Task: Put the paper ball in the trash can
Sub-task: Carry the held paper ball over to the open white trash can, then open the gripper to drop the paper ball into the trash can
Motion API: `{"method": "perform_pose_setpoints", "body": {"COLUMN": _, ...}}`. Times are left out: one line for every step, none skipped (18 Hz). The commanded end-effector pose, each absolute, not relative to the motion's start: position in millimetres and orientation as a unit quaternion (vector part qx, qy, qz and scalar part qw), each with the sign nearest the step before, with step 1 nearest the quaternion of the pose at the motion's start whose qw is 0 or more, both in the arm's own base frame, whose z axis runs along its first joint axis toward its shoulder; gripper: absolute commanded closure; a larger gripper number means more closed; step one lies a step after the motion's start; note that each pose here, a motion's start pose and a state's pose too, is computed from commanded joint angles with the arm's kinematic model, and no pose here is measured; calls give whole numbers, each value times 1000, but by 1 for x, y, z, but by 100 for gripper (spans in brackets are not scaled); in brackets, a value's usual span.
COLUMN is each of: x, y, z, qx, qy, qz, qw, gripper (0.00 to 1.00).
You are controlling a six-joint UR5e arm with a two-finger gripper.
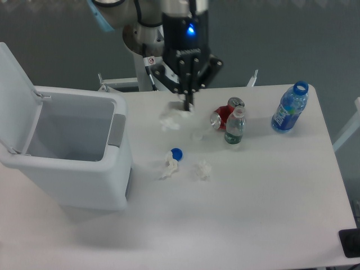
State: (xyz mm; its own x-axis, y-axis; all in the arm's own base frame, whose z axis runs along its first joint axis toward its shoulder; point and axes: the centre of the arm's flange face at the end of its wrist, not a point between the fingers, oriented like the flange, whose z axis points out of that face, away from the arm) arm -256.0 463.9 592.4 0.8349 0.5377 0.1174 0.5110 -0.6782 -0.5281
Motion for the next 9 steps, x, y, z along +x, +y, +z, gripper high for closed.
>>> {"method": "perform_pose_setpoints", "body": {"x": -245, "y": 470, "z": 591, "qx": -919, "qy": -275, "qz": 14, "qw": 283, "gripper": 100}}
{"method": "perform_pose_setpoints", "body": {"x": -238, "y": 474, "z": 589, "qx": -921, "qy": -267, "qz": 5, "qw": 284, "gripper": 100}}
{"method": "perform_pose_setpoints", "body": {"x": -230, "y": 478, "z": 585, "qx": -924, "qy": -259, "qz": -3, "qw": 282, "gripper": 100}}
{"method": "perform_pose_setpoints", "body": {"x": -221, "y": 482, "z": 584, "qx": -926, "qy": -250, "qz": -8, "qw": 282, "gripper": 100}}
{"method": "perform_pose_setpoints", "body": {"x": -212, "y": 487, "z": 583, "qx": -929, "qy": -240, "qz": -15, "qw": 282, "gripper": 100}}
{"method": "perform_pose_setpoints", "body": {"x": -204, "y": 491, "z": 582, "qx": -931, "qy": -232, "qz": -21, "qw": 282, "gripper": 100}}
{"method": "perform_pose_setpoints", "body": {"x": -193, "y": 495, "z": 580, "qx": -933, "qy": -222, "qz": -27, "qw": 282, "gripper": 100}}
{"method": "perform_pose_setpoints", "body": {"x": -184, "y": 498, "z": 574, "qx": -936, "qy": -215, "qz": -31, "qw": 276, "gripper": 100}}
{"method": "perform_pose_setpoints", "body": {"x": -166, "y": 501, "z": 566, "qx": -941, "qy": -201, "qz": -39, "qw": 269, "gripper": 100}}
